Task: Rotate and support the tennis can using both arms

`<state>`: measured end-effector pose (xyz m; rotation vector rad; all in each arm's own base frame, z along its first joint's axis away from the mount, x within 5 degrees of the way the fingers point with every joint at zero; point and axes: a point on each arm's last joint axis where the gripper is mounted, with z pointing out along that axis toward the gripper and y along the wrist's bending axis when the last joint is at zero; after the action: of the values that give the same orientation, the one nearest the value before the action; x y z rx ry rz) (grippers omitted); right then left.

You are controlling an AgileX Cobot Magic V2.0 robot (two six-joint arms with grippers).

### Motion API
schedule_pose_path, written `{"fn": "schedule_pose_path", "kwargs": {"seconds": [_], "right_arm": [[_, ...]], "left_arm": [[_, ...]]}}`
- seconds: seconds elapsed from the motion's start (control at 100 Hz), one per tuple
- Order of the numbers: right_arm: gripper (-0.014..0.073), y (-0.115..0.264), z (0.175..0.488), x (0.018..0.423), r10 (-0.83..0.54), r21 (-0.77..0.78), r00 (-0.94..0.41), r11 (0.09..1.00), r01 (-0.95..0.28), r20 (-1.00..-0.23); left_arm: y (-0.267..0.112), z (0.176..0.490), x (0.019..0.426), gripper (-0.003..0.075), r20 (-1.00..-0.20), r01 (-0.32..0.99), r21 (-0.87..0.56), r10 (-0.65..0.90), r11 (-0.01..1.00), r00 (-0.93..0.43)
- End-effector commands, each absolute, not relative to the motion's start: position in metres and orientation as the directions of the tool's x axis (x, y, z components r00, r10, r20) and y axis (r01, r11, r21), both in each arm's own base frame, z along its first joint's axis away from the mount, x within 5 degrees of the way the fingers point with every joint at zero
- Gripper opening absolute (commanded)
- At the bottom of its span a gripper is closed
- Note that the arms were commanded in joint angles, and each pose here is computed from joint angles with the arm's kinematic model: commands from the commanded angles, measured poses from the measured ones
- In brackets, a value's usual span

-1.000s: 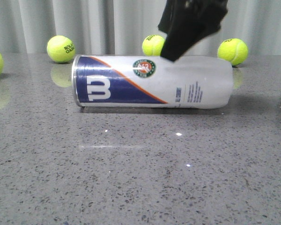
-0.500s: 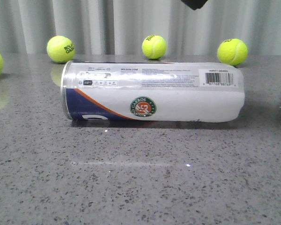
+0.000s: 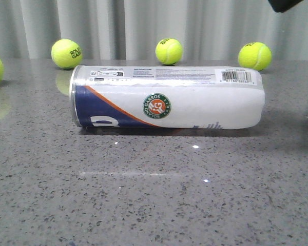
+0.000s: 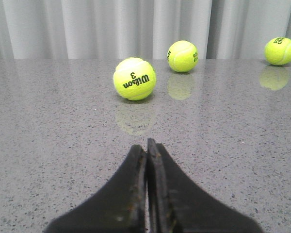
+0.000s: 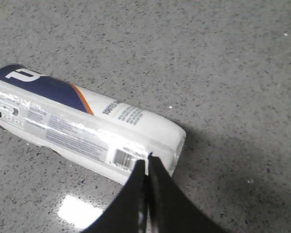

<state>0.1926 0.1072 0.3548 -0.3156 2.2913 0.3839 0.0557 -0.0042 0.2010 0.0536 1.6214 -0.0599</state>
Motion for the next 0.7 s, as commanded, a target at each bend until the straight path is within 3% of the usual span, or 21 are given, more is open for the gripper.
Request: {"fn": "schedule_pose_path", "kwargs": {"seconds": [0.0,0.3,0.69], "right_arm": [[-0.0057,0.095,0.369,0.181,-0.018,0.193,-0.554,0.927,-0.32,-0.832],[-0.0057,0.063,0.358,0.131,0.015,0.149,-0.363,0.927,-0.345,-0.932],[-0.0057,0.03,0.33,0.071,0.07,0.147,-0.215,0.918,-0.368,-0.974]], "left_arm": [[-0.004,0.195,0.055,-0.0021,-1.0,0.067,-0.015,-0.016,0.998,0.02],[-0.004,0.202,0.054,-0.0021,-0.998,0.066,-0.015,-0.019,0.998,0.064],[-0.003,0.254,0.042,-0.0021,-0.978,0.076,-0.046,-0.06,0.996,0.202]]}}
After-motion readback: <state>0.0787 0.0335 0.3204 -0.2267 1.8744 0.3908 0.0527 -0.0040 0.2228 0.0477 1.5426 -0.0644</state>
